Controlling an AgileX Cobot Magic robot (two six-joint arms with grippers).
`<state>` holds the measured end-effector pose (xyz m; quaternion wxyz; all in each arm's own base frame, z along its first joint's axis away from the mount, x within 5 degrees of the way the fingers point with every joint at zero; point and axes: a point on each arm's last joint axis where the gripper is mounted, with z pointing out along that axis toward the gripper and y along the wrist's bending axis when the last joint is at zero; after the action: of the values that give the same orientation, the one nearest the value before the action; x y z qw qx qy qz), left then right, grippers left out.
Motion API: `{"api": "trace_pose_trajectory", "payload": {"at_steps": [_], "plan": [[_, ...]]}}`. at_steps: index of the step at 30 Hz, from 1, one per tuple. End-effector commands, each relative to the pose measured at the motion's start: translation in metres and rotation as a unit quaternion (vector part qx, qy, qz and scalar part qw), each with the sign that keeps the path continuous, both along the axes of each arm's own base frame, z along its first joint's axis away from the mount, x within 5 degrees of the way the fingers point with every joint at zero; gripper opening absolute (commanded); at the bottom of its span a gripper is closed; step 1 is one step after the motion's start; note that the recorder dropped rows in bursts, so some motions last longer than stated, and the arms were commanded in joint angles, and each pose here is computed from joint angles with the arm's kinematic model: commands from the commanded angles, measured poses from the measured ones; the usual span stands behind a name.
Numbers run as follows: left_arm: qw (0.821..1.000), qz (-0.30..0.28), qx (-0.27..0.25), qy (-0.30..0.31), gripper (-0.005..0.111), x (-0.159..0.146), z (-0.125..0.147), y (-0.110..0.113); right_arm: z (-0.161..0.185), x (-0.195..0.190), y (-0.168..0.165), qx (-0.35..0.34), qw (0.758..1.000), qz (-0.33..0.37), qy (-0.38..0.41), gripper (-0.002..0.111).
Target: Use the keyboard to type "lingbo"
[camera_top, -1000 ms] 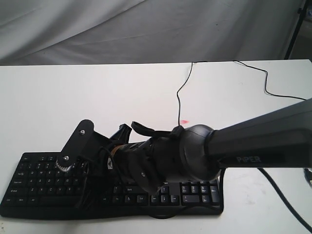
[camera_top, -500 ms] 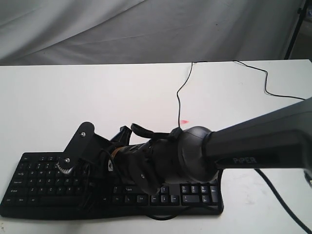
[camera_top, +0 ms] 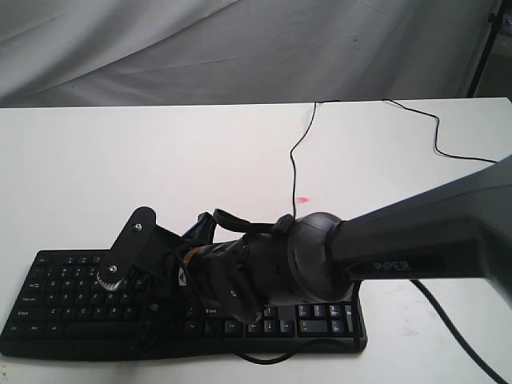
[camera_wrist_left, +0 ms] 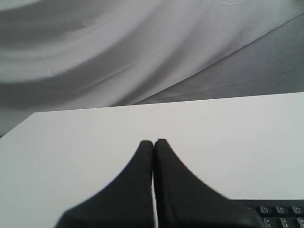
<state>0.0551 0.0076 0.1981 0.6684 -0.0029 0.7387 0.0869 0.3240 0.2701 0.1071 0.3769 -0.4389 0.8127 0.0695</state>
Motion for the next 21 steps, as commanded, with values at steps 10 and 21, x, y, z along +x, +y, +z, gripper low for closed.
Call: {"api": "trace_pose_trajectory", "payload": {"at_steps": [10, 21], "plan": [[1.0, -0.002, -0.002, 0.002, 0.001, 0.0005, -0.0015, -0.0002, 0.0014, 0.0029, -0.0034, -0.008, 1.0, 0.002, 0.002, 0.0], [1.0, -0.002, -0.002, 0.002, 0.001, 0.0005, -0.0015, -0.0002, 0.0008, 0.0024, -0.0036, -0.01, 1.0, 0.003, 0.006, 0.0]]}}
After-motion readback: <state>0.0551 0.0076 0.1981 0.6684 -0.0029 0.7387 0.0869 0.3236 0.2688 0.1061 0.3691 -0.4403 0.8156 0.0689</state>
